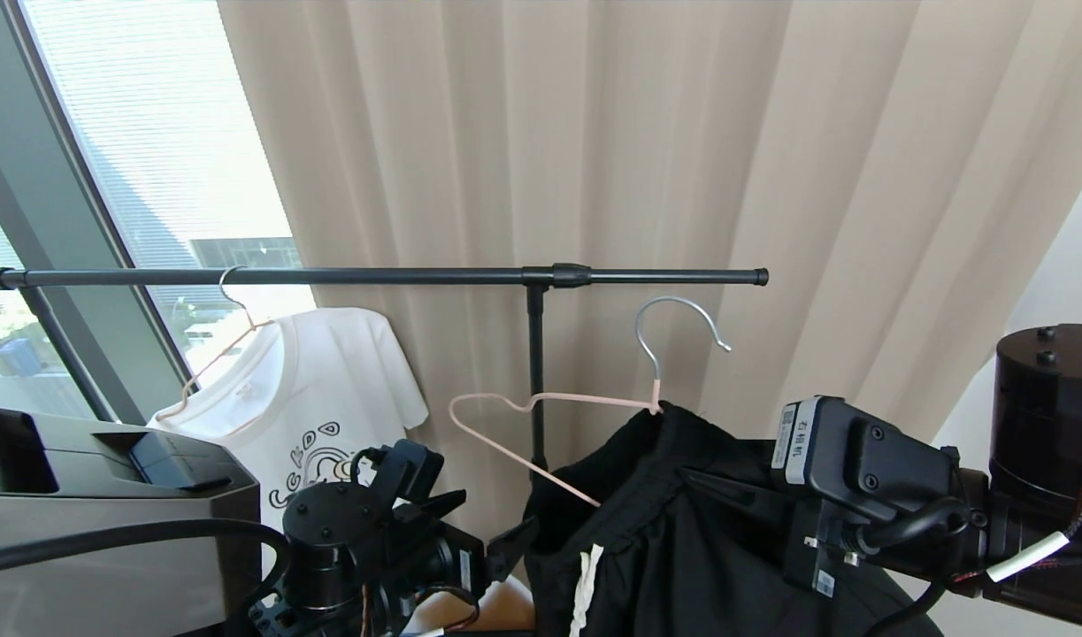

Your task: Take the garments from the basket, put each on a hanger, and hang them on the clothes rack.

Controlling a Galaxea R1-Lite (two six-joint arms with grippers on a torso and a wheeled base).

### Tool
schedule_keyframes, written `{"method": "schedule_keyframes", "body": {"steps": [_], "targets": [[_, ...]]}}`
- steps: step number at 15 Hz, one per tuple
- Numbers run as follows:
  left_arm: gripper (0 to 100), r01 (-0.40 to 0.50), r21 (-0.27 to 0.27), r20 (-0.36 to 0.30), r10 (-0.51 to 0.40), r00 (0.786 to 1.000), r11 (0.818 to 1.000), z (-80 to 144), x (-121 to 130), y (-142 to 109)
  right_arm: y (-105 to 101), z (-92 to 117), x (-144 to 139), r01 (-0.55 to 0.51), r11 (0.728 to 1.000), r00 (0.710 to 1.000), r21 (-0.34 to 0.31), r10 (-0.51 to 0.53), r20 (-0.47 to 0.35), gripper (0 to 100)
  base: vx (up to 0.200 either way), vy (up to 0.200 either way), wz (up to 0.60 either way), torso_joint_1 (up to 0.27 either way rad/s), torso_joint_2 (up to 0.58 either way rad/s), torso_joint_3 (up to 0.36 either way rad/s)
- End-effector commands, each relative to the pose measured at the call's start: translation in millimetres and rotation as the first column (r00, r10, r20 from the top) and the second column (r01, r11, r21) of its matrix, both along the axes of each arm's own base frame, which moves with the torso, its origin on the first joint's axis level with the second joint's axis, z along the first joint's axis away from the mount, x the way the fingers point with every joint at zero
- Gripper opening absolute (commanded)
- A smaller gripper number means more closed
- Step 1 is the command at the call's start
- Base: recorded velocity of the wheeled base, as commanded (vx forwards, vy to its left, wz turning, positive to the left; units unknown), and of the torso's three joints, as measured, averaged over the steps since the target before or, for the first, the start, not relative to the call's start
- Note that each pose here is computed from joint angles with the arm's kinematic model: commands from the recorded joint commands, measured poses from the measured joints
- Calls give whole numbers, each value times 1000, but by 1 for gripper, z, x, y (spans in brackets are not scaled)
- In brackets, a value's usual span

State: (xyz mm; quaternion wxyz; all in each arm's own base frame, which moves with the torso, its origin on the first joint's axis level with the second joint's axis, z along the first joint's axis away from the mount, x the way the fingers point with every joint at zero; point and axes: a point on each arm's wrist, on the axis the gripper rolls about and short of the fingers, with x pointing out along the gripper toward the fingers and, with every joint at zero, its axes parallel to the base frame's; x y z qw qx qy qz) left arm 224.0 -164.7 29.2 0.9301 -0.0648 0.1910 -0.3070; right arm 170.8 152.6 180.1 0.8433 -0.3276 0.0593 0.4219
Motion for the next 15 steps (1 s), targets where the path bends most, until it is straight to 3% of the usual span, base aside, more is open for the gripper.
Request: {"method": "schedule_keyframes", "body": {"steps": [1,4,11,12,15], "targets": [[100,3,8,-11,-3,1000,1000,-4,0,-1,1,0,0,-1,1000,1000,2,1,-3,0,0,0,0,0,0,0],[100,-38,34,-12,38,999,999,-13,4,-8,5,2,-7,-23,999,1000,26,23,-13,0,0,0,0,0,0,0],[100,-23,43,-20,24,999,999,-17,1,-11,9,5,-15,-59,997,998,39,60,-12,0,0,0,0,0,0,0],[0,-22,44,-22,23,1000,999,-17,0,-11,9,5,-15,-55,997,998,49,56,-18,0,0,0,0,0,0,0],[0,-15,48,-28,17,999,999,-18,-2,-11,9,5,-15,-47,997,998,57,48,-27,0,0,0,0,0,0,0]]}}
